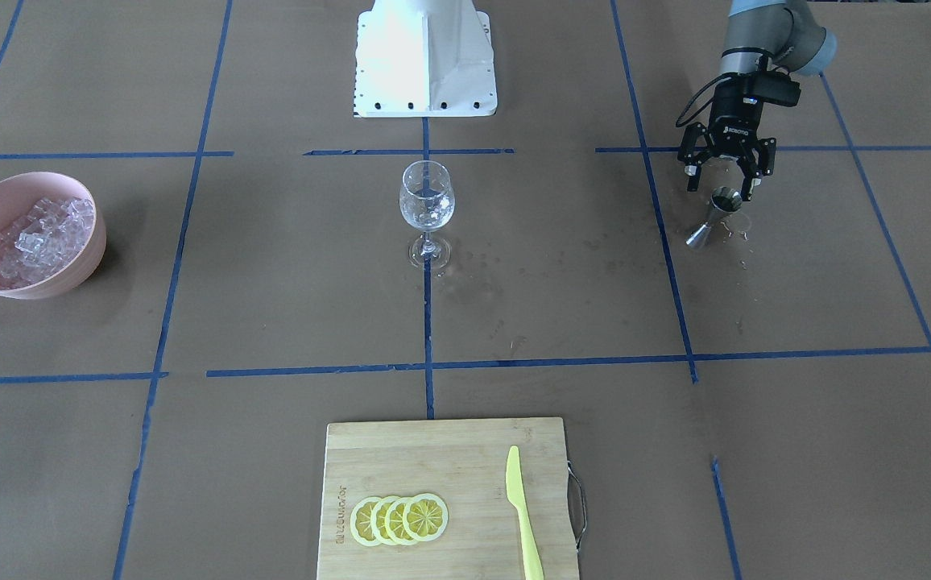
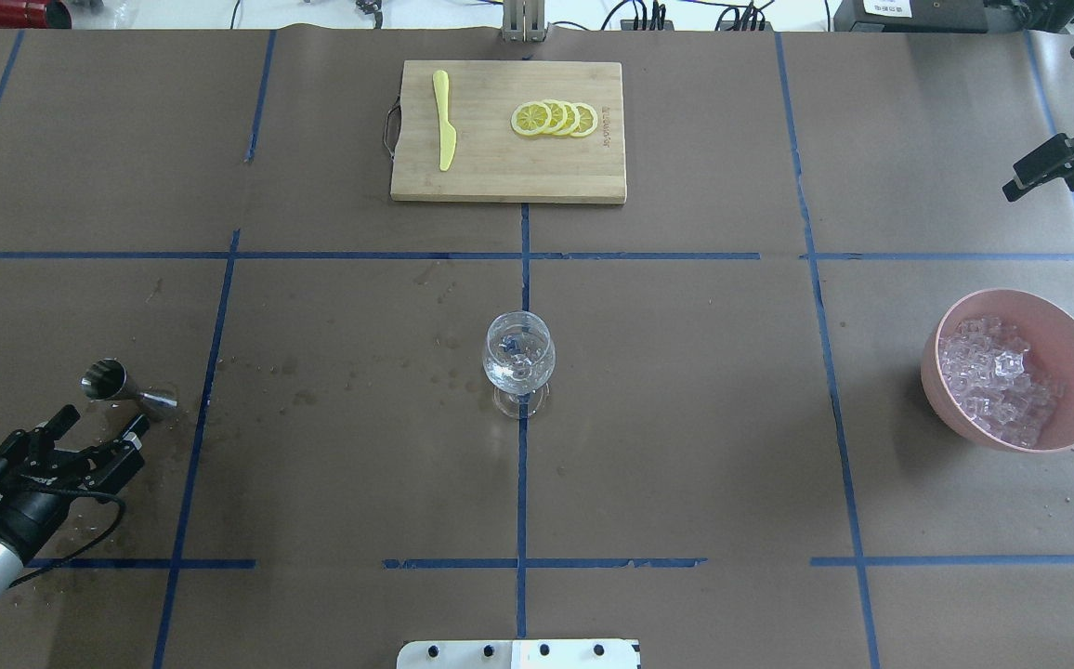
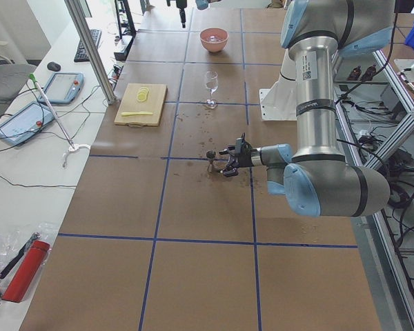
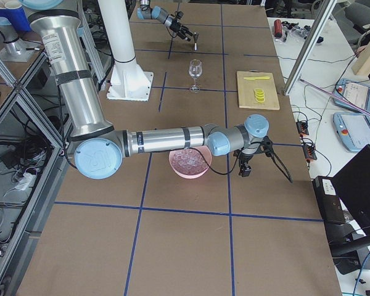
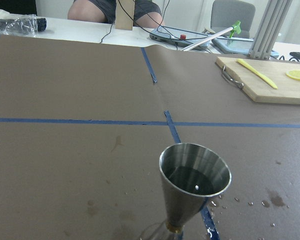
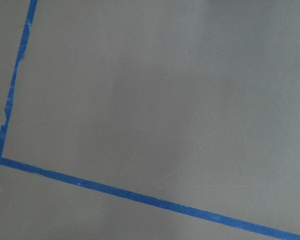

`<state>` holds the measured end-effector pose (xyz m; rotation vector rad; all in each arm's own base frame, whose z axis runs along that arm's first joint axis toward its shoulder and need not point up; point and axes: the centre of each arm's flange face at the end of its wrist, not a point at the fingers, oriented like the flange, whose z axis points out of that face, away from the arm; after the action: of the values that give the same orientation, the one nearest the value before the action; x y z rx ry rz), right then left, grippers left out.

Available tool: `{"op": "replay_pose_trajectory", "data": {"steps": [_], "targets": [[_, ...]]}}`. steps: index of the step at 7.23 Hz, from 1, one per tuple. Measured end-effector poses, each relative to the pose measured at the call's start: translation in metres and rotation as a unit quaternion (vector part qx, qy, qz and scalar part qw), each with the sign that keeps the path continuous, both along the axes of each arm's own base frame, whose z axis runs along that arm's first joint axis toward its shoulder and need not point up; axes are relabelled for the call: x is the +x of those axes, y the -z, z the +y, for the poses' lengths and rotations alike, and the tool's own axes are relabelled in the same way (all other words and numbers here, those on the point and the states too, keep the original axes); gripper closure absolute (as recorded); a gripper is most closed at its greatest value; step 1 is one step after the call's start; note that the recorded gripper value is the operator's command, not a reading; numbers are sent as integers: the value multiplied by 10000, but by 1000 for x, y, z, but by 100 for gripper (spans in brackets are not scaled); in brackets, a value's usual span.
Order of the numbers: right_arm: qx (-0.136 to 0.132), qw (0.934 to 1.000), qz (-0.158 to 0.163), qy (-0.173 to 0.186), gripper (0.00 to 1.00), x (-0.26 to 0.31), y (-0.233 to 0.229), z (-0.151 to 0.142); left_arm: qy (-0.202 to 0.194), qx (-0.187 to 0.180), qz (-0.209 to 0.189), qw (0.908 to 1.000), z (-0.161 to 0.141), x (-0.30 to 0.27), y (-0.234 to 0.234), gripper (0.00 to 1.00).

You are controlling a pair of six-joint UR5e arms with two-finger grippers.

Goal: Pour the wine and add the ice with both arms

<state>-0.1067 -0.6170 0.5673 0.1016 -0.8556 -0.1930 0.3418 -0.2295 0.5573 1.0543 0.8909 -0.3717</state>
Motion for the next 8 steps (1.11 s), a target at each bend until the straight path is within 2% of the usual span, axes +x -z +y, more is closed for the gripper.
{"op": "replay_pose_trajectory", "data": {"steps": [1,3,4,5,8], "targets": [[-21,10000,-2,1,0,0,-2,1,124,54,-41,9999,-1,4,-3,4],[-45,10000,-13,3,0,0,-4,3,364,156,-135,9991,-4,18,-14,13],[-45,10000,-17,4,0,0,-4,3,407,175,-165,9989,-5,25,-18,14],[-44,10000,-18,4,0,0,-4,3,422,182,-201,9987,-5,30,-22,19],[-37,10000,-21,4,0,0,-3,3,416,220,-323,9984,-5,39,-29,19]]}}
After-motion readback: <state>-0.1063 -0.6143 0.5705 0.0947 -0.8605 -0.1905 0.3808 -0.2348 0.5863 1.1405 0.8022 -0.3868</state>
